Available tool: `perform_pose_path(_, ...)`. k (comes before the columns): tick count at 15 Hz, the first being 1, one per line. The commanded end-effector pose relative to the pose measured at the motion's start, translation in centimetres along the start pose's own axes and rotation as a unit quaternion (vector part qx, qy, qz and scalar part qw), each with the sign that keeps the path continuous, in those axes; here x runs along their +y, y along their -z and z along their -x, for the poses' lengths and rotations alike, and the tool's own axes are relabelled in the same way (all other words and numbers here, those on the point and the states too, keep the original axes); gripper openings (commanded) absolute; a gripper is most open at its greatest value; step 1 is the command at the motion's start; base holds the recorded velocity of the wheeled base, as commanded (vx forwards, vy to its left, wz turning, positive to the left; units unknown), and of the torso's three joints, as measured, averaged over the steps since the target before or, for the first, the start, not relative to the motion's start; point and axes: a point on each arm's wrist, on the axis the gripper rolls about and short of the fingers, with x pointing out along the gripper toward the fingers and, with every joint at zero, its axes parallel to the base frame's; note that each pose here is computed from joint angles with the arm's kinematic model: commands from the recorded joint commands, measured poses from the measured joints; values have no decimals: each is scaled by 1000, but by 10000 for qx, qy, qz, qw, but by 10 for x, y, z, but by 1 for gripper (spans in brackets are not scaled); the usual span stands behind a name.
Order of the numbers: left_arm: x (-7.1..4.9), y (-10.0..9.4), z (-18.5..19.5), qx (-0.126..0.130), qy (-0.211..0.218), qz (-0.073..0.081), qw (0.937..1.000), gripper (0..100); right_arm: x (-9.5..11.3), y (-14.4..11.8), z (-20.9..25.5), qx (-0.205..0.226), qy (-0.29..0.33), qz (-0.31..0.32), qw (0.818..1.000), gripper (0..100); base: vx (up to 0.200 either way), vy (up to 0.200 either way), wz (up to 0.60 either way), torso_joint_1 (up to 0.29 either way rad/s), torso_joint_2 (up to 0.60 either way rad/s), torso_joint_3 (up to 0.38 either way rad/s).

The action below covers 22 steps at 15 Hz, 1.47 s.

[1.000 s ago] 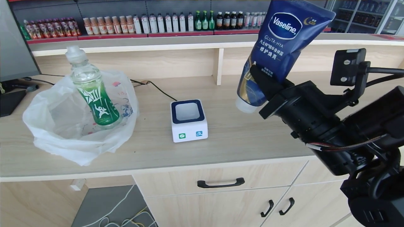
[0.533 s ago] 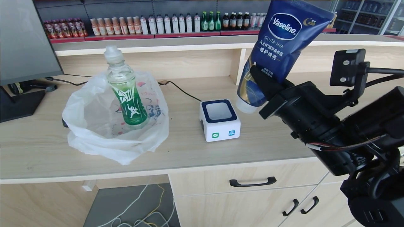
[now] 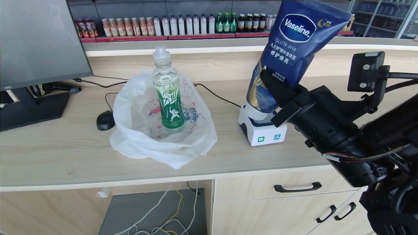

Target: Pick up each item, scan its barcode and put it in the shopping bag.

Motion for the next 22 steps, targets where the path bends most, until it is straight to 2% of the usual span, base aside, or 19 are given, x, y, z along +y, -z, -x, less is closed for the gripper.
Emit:
perform_pose_path(1, 0, 0, 0, -4, 1, 2, 10000, 100, -1, -5, 6, -19, 17, 3, 10000, 0, 0, 0, 0, 0, 0, 0)
perform_pose_path(8, 0, 0, 0, -4, 1, 2, 10000, 100, -1, -3, 9, 42, 9, -18, 10000, 0, 0, 0, 0, 0, 0, 0)
perform_pose_path(11, 0, 0, 0, -4, -6, 2, 10000, 100, -3, 5, 7, 143, 238, -644, 9975, 0, 0, 0, 0, 0, 0, 0)
perform_pose_path(12, 0, 0, 0, -4, 1, -6, 10000, 100, -3, -3, 0, -101, 422, -888, 9951, 0, 0, 0, 0, 0, 0, 0)
perform_pose_path(16, 0, 0, 0, -4, -6, 2, 10000, 100, 4, -3, -4, -152, 390, -1644, 9855, 0, 0, 0, 0, 0, 0, 0)
perform_pose_path(20, 0, 0, 0, -4, -6, 2, 10000, 100, 2, 12, -12, -179, 864, -2659, 9600, 0, 0, 0, 0, 0, 0, 0)
perform_pose_path(22, 0, 0, 0, -4, -6, -6, 10000, 100, 1, 27, -19, -85, 1049, -2887, 9516, 0, 0, 0, 0, 0, 0, 0)
